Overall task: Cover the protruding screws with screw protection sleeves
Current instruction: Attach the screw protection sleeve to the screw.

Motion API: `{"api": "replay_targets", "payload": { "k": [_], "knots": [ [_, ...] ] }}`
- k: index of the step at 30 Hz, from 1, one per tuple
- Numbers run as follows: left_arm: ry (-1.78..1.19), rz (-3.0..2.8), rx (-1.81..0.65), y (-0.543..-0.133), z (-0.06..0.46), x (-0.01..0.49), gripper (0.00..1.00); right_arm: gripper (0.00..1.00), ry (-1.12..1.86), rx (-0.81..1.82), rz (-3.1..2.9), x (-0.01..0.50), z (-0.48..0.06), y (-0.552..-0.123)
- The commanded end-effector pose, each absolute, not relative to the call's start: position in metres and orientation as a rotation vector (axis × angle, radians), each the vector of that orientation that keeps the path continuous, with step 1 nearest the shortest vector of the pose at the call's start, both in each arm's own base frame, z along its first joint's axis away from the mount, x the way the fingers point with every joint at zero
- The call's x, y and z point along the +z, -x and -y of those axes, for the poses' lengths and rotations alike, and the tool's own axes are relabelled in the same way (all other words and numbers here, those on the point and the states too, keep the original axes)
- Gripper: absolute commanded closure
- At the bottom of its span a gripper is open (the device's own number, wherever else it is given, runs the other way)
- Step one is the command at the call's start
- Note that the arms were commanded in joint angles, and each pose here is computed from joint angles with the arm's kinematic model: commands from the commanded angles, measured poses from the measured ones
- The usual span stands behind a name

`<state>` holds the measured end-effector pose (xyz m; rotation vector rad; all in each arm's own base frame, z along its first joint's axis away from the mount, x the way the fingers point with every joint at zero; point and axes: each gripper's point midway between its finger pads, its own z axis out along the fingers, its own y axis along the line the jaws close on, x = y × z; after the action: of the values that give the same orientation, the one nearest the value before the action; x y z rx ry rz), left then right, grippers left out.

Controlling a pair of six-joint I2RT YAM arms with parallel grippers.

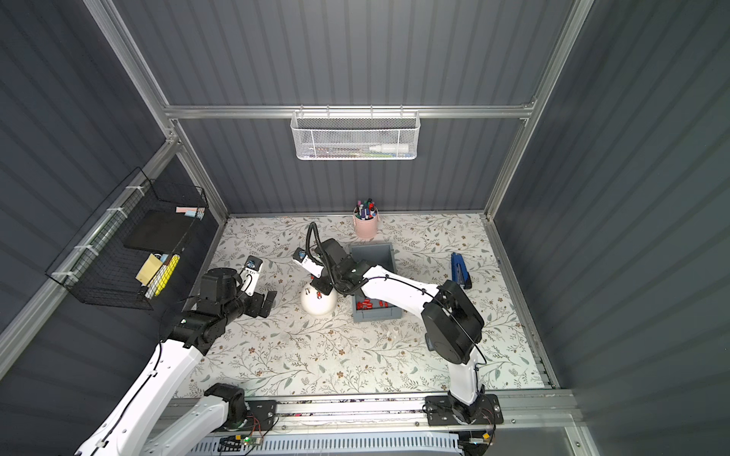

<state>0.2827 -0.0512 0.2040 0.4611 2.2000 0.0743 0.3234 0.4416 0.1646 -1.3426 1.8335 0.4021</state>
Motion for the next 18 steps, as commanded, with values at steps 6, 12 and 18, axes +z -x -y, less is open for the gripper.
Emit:
{"api": "replay_targets", "payload": {
  "k": [6, 12, 18],
  "knots": [
    [-0.458, -2.229, 0.057, -0.2786, 0.0519, 0.1974, 0.01, 0.96, 1.399, 0.384, -1.826, 0.1552, -0.4462, -0.3192],
    [-0.457, -2.233, 0.052, -0.2789, 0.0525, 0.1964, 0.0, 0.96, 1.406, 0.327, -1.817, 0.1533, -0.4438, -0.3227],
    [-0.457, -2.232, 0.052, -0.2788, 0.0524, 0.1966, 0.0, 0.96, 1.394, 0.299, -1.801, 0.1573, -0.4439, -0.3264]
  ]
}}
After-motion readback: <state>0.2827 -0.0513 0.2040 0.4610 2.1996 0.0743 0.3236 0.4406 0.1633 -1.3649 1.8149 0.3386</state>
